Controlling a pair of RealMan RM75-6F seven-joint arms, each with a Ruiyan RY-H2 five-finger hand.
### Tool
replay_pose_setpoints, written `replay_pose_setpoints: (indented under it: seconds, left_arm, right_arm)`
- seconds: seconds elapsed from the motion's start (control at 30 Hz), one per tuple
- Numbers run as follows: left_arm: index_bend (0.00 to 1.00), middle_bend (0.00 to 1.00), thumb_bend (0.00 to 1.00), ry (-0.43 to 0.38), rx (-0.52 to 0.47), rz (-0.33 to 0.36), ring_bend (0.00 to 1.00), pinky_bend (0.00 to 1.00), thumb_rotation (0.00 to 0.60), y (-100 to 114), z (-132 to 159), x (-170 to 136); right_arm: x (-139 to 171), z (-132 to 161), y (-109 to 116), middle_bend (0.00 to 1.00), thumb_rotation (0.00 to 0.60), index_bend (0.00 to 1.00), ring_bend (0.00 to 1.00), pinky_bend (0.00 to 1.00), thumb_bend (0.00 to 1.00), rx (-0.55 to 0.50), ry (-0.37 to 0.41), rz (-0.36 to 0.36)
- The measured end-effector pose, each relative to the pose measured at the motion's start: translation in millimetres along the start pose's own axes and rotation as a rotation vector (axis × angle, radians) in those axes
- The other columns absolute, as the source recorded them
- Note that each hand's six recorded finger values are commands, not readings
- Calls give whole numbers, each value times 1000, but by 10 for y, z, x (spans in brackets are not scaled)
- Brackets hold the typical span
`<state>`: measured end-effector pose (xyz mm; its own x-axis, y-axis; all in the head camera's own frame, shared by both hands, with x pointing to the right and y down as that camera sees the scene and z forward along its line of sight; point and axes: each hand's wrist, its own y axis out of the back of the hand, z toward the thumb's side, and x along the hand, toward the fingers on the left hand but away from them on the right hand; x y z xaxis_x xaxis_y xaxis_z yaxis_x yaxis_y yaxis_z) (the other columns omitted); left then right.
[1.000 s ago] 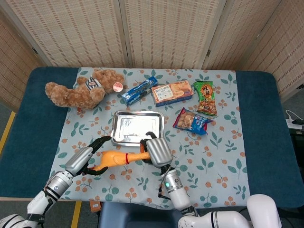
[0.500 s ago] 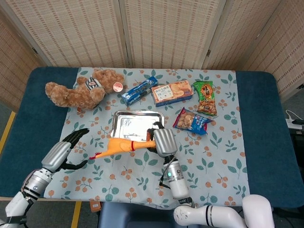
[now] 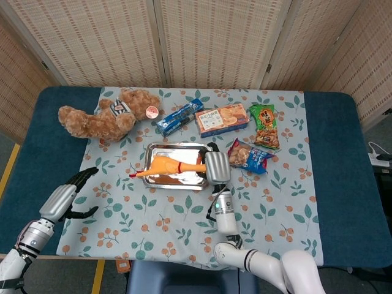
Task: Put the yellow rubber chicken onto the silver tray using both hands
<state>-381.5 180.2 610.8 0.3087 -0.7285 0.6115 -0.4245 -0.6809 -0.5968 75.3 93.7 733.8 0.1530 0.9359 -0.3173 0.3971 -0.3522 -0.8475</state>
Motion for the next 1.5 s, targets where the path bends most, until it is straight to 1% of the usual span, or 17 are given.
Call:
replay_pose_setpoints:
  seconds: [0.1, 0.17, 0.23, 0.3, 0.33, 0.37, 0.4, 0.5, 0.53, 0.6, 0.73, 0.83, 1.0, 1.13, 1.3, 1.4, 1.5]
  left_arm:
    - [0, 0, 289, 6, -6, -6, 0, 84, 600, -9, -32, 26]
    - [0, 0, 289, 11, -8, -8, 0, 84, 600, -10, -53, 34]
    - [0, 0, 286, 20, -7, -4, 0, 84, 600, -5, -89, 51]
    - [0, 0, 286, 24, -11, -1, 0, 84, 600, -12, -100, 64]
    - [0, 0, 286, 24, -14, -2, 0, 84, 600, -22, -101, 68]
    - [0, 0, 286, 24, -15, -4, 0, 84, 600, -29, -101, 70]
    - [0, 0, 286, 24, -16, -6, 0, 84, 600, -35, -100, 72]
    - [0, 0, 286, 22, -17, -14, 0, 84, 600, -61, -92, 83]
    - [0, 0, 286, 22, -19, -18, 0, 84, 600, -73, -89, 91]
    - [0, 0, 285, 22, -19, -24, 0, 84, 600, -88, -84, 104]
    - [0, 0, 286, 26, -22, -30, 0, 84, 600, -101, -75, 128]
    - [0, 0, 286, 30, -23, -29, 0, 84, 600, -106, -83, 112]
    - [0, 0, 285, 37, -24, -19, 0, 83, 600, -90, -109, 54]
    - [0, 0, 288, 42, -19, -5, 0, 84, 600, -66, -149, -50]
    - [0, 0, 295, 48, 55, 25, 0, 79, 600, 17, -239, -255]
    - [0, 0, 309, 69, 99, 90, 0, 66, 600, 107, -332, -421]
    - [0, 0, 310, 91, 154, 182, 0, 61, 600, 202, -427, -619]
  right_arm:
    - [-11, 9, -97, 647, 600, 853, 651, 696, 242, -9, 2, 31]
    - [-7, 0, -139, 643, 600, 772, 601, 669, 240, -8, 3, 46]
    - [-6, -25, -172, 597, 600, 649, 529, 622, 238, 12, 9, 58]
    - [-10, -72, -197, 478, 600, 506, 419, 541, 236, 45, 9, 68]
    - [-13, -91, -204, 434, 600, 460, 379, 511, 236, 61, 8, 70]
    - [-16, -116, -217, 365, 600, 382, 317, 465, 236, 80, 6, 77]
    - [-17, -137, -229, 284, 600, 275, 242, 409, 236, 95, 3, 86]
    - [-28, -230, -279, 131, 600, 54, 109, 307, 236, 135, -12, 132]
    - [-32, -253, -289, 112, 600, 28, 93, 293, 236, 139, -16, 148]
    - [-38, -290, -281, 80, 600, 1, 64, 261, 236, 136, -21, 172]
    - [-59, -358, -194, 23, 600, 0, 10, 175, 232, 126, -22, 191]
    - [-74, -407, -113, 0, 600, 0, 0, 112, 189, 127, -17, 197]
    - [-15, -369, 29, 0, 600, 0, 0, 45, 106, 111, 31, 194]
    - [93, -287, 195, 0, 600, 0, 0, 15, 88, 86, 91, 193]
    - [367, -238, 547, 0, 600, 0, 0, 5, 88, 73, 175, 178]
    - [621, -376, 829, 0, 600, 0, 0, 0, 88, 108, 195, 175]
    - [941, -665, 1128, 0, 600, 0, 0, 0, 88, 189, 171, 196]
